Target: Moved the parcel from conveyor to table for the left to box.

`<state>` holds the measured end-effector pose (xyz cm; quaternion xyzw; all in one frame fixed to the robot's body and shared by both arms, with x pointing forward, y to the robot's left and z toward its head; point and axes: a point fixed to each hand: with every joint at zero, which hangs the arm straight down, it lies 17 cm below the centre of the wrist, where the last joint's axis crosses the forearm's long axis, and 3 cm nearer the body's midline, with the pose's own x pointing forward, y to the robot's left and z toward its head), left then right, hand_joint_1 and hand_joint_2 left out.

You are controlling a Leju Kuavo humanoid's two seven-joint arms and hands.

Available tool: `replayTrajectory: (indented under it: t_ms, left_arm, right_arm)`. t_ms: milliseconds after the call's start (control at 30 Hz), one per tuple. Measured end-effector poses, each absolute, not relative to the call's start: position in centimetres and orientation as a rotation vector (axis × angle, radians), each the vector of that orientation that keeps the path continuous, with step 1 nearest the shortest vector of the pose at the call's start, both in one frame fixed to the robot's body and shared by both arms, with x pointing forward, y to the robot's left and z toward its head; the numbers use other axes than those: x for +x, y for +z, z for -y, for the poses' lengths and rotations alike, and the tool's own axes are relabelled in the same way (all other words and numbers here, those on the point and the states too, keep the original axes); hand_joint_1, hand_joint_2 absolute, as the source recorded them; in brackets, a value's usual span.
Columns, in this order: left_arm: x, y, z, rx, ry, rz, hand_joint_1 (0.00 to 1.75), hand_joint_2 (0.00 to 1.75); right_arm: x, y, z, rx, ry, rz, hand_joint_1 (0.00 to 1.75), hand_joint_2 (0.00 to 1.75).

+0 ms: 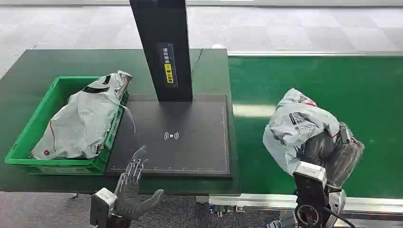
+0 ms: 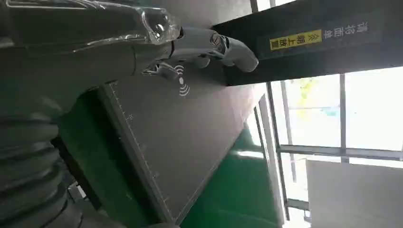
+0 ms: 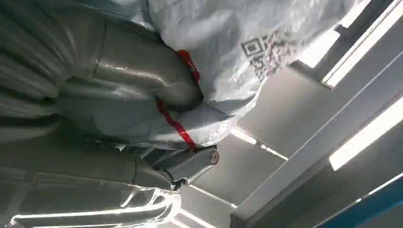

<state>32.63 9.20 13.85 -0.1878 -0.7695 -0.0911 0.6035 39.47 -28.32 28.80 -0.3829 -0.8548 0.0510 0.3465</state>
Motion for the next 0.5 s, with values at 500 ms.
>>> replayTrajectory:
  t_ms: [500]
  left_arm:
    - [33.2, 14.3, -8.5, -0.483, -0.244, 1.793, 0.0, 1.75]
  right_arm:
    - [50.8, 26.0, 21.7, -0.706, 0.512, 2.074, 1.75, 1.75]
